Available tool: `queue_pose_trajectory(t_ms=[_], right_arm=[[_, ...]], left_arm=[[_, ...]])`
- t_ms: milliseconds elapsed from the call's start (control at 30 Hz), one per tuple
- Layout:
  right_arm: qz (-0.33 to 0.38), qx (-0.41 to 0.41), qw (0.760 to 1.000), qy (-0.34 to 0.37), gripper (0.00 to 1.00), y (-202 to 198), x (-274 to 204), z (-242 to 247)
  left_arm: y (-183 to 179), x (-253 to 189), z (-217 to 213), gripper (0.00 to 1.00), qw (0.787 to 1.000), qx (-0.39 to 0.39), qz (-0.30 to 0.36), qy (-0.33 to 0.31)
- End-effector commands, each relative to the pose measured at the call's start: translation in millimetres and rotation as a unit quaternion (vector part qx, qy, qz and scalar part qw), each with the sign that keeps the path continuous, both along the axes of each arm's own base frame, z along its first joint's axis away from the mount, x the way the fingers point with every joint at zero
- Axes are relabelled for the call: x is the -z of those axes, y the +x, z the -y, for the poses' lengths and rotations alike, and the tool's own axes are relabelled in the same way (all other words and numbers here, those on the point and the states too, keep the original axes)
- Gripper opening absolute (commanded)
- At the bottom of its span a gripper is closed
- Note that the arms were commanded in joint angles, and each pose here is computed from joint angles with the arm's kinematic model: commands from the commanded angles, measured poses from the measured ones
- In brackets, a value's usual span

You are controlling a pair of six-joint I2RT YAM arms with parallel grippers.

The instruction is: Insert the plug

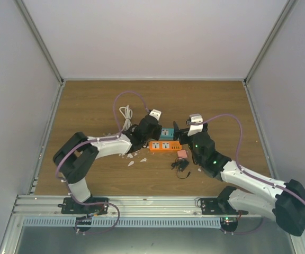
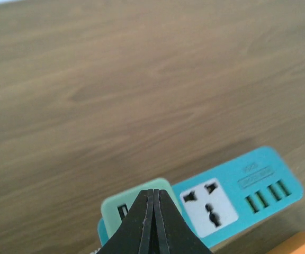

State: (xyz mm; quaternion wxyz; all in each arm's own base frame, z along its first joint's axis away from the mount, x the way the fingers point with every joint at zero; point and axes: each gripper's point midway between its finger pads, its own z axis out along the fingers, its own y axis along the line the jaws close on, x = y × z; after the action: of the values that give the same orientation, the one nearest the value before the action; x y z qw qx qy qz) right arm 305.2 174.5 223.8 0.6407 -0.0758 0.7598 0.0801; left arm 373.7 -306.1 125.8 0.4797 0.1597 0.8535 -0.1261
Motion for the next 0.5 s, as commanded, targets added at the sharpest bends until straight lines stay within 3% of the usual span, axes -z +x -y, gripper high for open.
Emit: queue_pose_trajectory(t_ms=[0, 233, 433, 467], right_arm=[[0.010, 0.012, 1.000, 0.016, 1.00, 2, -11, 3], [0.015, 0.013, 1.000, 0.023, 1.00, 0, -15, 6], [0.019, 0.009, 0.999, 0.028, 0.99, -3, -17, 7], [0.017, 0.009, 0.999, 0.027, 1.00, -2, -16, 6]], left_arm=[[8, 14, 11, 0.00, 1.000, 0.000, -0.019, 0.002], [12, 23, 13, 0.00, 0.999, -0.001, -0.027, 0.021], [8, -36, 6, 0.00, 1.000, 0.000, 0.017, -0.005], [6, -49, 2, 0.05, 1.000, -0.002, 0.026, -0.009]])
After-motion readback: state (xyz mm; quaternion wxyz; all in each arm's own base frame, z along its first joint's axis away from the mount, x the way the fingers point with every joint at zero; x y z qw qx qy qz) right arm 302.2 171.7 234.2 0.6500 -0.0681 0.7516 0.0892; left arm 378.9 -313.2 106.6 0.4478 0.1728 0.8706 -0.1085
